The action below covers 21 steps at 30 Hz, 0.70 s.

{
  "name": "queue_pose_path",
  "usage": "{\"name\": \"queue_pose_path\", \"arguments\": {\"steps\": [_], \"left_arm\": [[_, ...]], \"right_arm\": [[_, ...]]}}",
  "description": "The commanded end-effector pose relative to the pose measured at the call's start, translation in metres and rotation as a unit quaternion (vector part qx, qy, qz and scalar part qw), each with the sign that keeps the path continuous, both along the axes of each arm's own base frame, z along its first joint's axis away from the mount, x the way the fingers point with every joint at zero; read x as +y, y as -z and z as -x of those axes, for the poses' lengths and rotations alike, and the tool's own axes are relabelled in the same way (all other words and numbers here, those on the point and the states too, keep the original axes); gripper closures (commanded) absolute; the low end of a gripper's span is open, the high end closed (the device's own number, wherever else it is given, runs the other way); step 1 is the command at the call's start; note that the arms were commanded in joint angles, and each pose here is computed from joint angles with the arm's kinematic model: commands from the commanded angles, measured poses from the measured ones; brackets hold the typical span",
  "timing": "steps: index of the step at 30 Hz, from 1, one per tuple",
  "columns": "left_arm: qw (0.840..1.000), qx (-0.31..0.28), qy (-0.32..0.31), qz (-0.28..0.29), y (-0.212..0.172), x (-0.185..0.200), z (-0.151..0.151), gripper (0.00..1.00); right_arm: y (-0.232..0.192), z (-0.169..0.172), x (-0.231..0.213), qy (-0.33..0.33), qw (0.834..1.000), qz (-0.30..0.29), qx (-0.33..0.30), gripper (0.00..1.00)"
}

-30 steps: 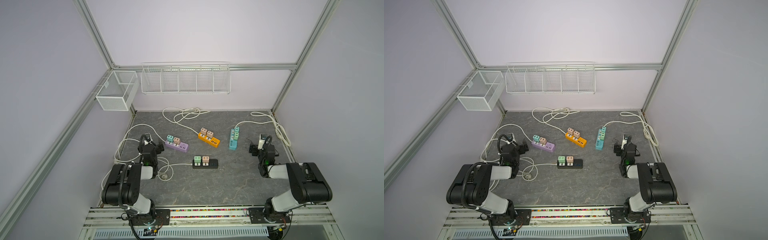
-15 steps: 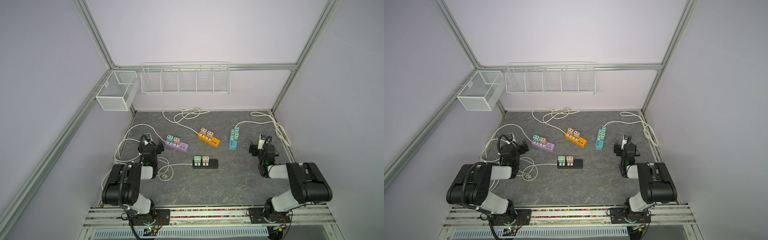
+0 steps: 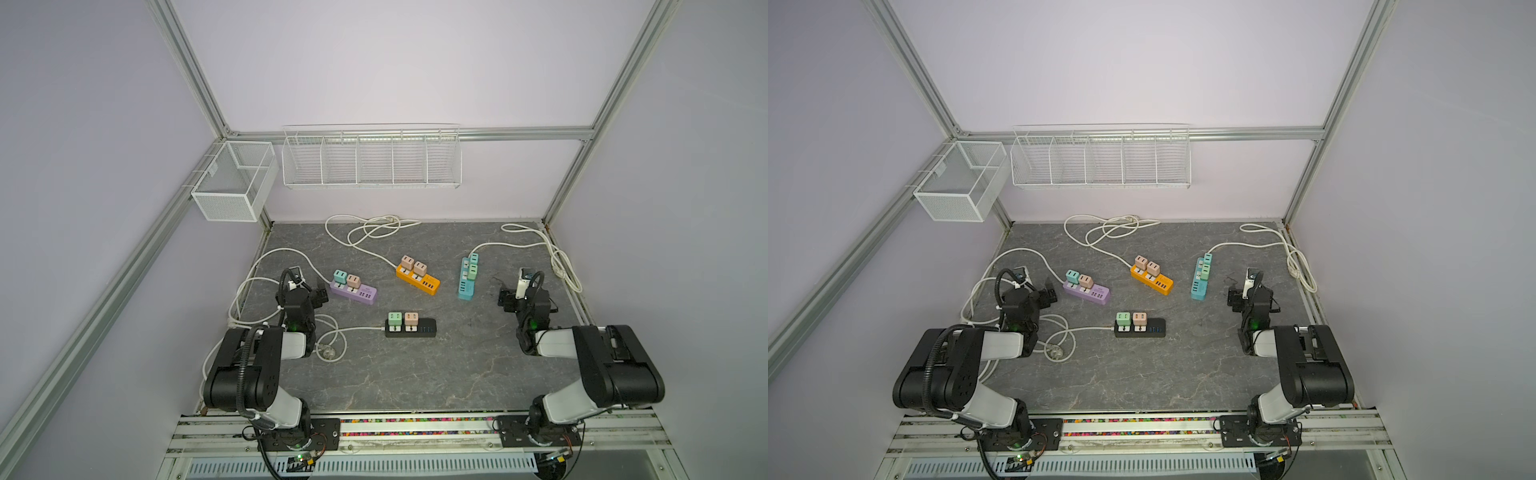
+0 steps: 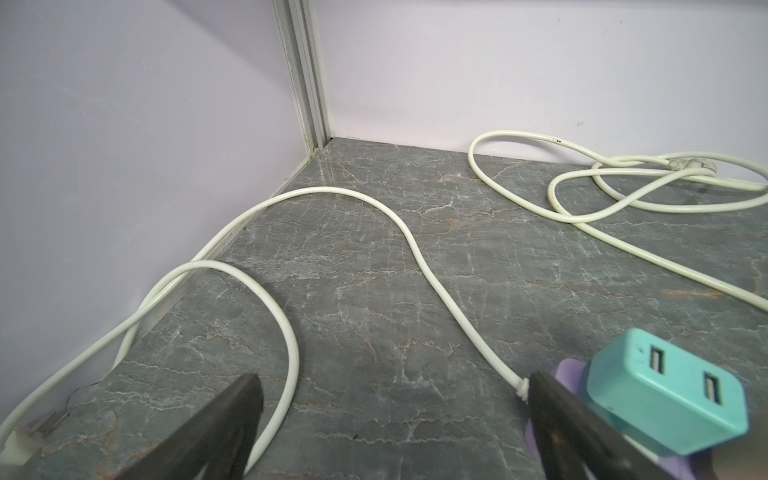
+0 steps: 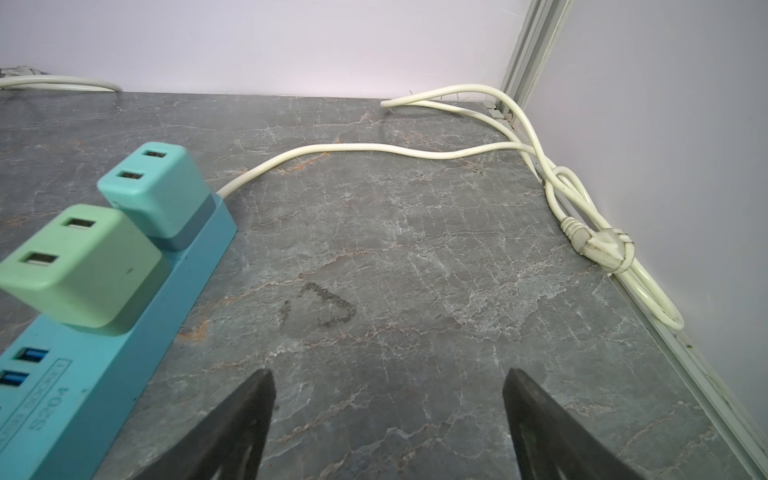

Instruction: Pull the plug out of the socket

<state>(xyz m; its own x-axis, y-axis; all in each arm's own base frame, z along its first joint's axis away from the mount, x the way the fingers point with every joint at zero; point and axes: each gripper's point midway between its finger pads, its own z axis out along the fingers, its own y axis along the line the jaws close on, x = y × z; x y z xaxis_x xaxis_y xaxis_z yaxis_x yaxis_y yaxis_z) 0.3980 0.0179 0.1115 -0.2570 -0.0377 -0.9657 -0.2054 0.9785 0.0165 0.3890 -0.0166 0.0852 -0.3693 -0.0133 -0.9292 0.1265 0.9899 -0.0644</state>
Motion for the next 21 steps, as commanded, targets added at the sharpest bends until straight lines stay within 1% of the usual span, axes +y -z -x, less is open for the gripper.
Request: {"name": "queue_pose_path", "arguments": {"steps": [1, 3, 7, 16, 21], "left_arm": [[1.0, -0.01, -0.009, 0.0, -0.006, 0.004, -0.004, 0.01], [1.0, -0.011, -0.008, 0.0, -0.006, 0.003, -0.003, 0.01], [1.0, -0.021, -0.015, 0.004, -0.011, 0.006, 0.0, 0.01], [1.0, -0.021, -0.017, 0.008, -0.033, 0.007, 0.008, 0.01], [0.999, -0.02, -0.016, 0.023, -0.046, 0.005, 0.016, 0.01]], "right_arm": [[-0.009, -0.003, 0.0, -0.006, 1.0, 0.005, -0.017, 0.11], [-0.01, -0.002, 0.0, -0.003, 1.0, 0.008, -0.019, 0.11], [-0.018, 0.002, -0.01, 0.03, 0.999, 0.008, -0.029, 0.11], [-0.024, 0.01, -0.009, 0.027, 0.998, 0.011, -0.051, 0.11], [-0.044, 0.014, -0.012, 0.038, 0.998, 0.013, -0.047, 0.11]]}}
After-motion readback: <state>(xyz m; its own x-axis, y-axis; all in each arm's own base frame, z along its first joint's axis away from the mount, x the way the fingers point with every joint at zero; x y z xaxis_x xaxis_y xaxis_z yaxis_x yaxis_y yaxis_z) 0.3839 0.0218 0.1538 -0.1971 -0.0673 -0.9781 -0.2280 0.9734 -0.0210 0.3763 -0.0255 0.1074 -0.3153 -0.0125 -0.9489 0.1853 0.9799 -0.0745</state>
